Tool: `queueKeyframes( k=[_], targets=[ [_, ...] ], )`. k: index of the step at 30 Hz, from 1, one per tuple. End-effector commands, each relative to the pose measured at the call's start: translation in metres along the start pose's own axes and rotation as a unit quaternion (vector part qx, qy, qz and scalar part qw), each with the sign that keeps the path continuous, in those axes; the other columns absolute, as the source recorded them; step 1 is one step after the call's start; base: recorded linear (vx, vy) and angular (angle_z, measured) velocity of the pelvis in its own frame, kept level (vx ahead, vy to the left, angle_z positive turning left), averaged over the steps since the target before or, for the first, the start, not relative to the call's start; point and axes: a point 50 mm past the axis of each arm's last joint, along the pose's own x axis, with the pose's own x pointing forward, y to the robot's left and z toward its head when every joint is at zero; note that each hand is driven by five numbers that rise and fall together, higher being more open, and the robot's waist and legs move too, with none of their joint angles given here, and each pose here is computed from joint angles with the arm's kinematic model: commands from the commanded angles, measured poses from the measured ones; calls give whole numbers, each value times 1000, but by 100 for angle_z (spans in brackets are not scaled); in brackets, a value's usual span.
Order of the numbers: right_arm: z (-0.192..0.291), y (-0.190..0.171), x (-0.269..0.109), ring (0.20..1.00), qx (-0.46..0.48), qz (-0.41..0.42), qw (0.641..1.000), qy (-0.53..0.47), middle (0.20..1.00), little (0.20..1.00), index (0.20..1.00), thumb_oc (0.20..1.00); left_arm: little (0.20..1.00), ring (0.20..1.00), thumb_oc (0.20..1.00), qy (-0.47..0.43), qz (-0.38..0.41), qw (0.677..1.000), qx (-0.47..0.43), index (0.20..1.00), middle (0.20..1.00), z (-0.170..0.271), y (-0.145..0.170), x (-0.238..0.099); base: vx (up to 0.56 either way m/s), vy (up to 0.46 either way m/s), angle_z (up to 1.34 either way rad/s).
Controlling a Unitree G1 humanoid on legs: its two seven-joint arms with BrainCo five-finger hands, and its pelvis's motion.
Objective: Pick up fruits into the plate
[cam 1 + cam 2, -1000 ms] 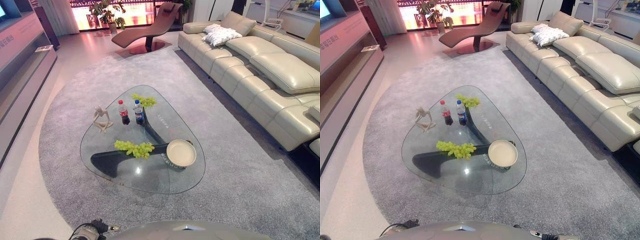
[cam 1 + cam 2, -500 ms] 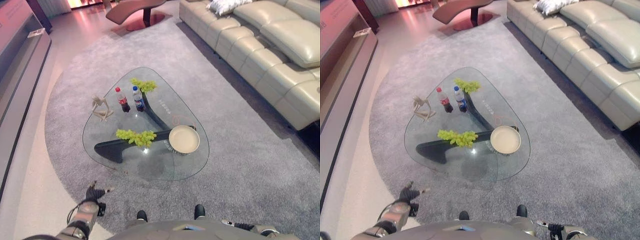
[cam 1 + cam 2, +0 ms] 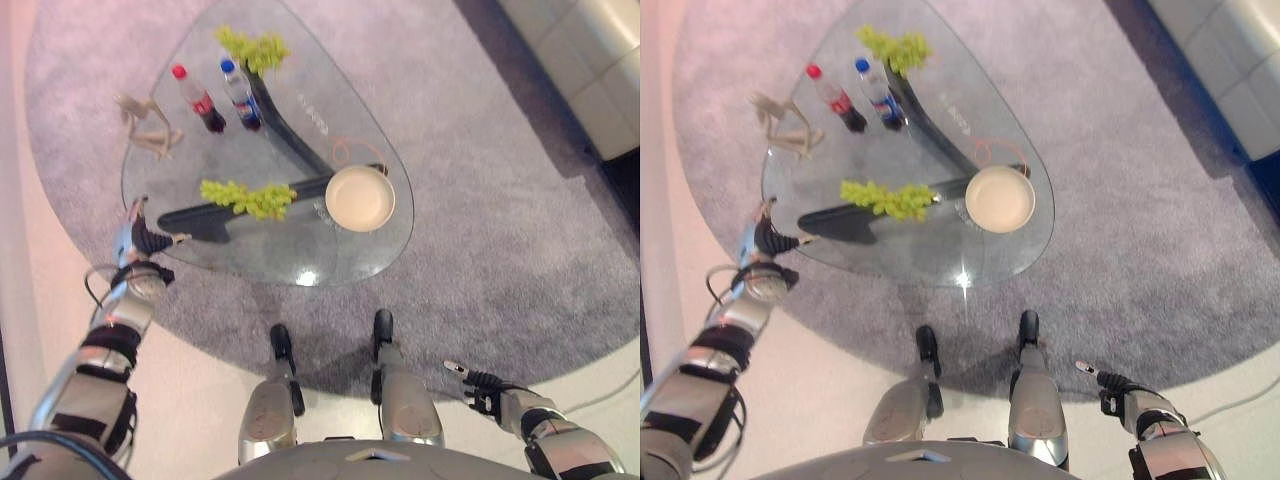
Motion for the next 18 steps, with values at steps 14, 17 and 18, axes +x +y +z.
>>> queueKeyframes(
  k=[14,17,18],
  targets=[
    [78,-15,-15,1000,-141,-50,984,-95,1000,1000,1000,1000,1000,1000,1000,-118,31,970,210,1000,1000,65,55,53,-49,9,0],
    [86,-14,-17,1000,-151,-61,982,-99,1000,1000,1000,1000,1000,1000,1000,-128,31,964,232,1000,1000,72,56,55,-25,38,-5],
    [88,-15,-17,1000,-156,-65,981,-99,1000,1000,1000,1000,1000,1000,1000,-132,30,962,238,1000,1000,74,55,55,-11,60,-3]
  ],
)
